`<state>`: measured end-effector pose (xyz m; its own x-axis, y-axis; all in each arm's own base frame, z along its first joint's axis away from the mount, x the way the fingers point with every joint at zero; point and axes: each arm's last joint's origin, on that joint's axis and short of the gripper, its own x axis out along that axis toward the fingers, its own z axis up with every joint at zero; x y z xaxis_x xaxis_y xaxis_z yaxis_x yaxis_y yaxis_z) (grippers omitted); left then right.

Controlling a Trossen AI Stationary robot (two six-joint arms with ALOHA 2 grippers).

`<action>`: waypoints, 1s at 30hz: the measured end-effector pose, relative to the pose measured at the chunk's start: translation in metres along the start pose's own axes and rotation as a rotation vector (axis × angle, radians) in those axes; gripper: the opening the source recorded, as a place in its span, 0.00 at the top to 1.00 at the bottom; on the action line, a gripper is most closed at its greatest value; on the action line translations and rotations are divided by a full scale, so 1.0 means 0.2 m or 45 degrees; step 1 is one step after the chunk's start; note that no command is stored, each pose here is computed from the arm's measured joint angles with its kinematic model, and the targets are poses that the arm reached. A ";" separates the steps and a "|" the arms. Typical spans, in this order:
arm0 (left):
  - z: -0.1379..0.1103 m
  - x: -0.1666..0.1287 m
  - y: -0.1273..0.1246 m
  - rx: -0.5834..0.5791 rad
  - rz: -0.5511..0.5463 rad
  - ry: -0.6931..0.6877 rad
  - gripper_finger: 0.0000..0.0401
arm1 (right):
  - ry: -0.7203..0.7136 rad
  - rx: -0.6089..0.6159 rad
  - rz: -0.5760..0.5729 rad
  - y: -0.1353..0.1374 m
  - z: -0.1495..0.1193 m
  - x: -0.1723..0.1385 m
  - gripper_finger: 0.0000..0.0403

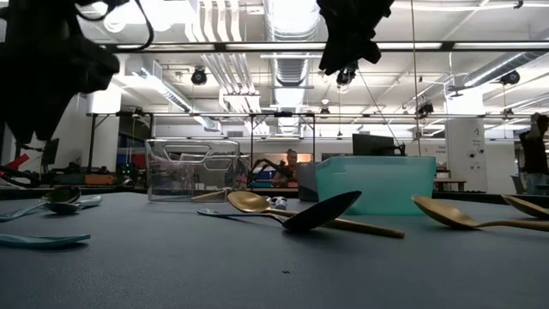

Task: Sort silverware by color (type)
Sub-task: Put the blue spoon into the black bin

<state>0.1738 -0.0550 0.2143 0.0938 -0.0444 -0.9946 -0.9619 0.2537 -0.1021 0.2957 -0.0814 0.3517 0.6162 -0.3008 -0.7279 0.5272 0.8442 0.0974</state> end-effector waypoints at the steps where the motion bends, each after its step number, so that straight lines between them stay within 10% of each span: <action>1: 0.00 0.02 0.01 -0.006 0.010 0.000 0.67 | 0.000 0.000 0.000 0.00 0.00 0.00 0.75; 30: 0.01 0.36 -0.02 -0.167 0.036 -0.079 0.59 | -0.013 0.010 -0.030 0.00 0.00 0.01 0.75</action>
<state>0.1856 -0.0568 0.1433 0.0780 0.0222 -0.9967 -0.9893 0.1255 -0.0746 0.2959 -0.0822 0.3507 0.6095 -0.3249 -0.7232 0.5459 0.8334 0.0857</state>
